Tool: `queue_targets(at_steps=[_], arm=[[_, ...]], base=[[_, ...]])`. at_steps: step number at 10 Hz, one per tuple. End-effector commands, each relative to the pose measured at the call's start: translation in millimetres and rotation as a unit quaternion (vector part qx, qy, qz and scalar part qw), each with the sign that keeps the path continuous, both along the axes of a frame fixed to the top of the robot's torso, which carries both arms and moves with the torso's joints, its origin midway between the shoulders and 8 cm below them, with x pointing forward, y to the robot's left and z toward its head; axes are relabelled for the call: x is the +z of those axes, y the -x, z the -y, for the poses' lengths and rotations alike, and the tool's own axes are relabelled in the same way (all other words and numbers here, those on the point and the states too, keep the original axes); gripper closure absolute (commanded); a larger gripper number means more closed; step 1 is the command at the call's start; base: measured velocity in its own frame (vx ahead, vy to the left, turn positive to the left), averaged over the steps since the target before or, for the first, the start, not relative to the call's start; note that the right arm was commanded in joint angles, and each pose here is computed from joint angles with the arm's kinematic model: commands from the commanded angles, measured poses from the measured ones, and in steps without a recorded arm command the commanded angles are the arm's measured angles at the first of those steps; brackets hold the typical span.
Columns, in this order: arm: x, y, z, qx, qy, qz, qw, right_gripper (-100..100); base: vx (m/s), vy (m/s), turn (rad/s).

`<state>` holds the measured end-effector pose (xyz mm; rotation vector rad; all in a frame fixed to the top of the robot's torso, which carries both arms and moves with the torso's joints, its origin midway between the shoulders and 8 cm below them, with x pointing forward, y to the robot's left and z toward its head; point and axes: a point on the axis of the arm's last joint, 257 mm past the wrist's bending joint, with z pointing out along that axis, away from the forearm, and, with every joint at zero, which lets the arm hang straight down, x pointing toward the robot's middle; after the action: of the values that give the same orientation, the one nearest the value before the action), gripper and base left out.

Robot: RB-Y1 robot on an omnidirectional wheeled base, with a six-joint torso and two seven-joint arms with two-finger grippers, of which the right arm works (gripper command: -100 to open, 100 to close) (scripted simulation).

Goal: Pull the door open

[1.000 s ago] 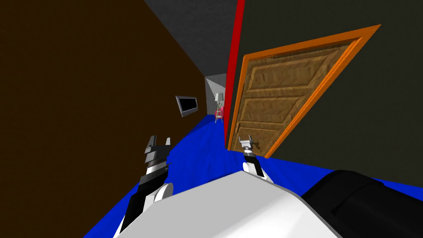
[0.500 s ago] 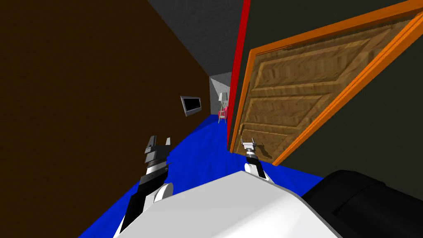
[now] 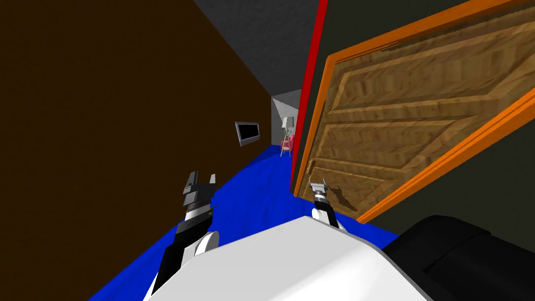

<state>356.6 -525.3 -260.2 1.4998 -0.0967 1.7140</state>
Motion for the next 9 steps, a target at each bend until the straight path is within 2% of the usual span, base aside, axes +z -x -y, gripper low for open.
queue_targets(at_steps=[1, 5, 9], arm=[[-12.8, 7.1, 12.7, -0.012, -0.026, 0.002, 0.9996, -100], [-39.9, 27.7, 42.2, -0.041, -0.079, 0.01, 0.9959, -100], [-63.6, 50.6, 68.0, -0.073, -0.127, 0.022, 0.989, -100]], base=[[0.018, -0.11, 0.245], [0.003, -0.094, 0.198], [0.002, -0.096, 0.199]])
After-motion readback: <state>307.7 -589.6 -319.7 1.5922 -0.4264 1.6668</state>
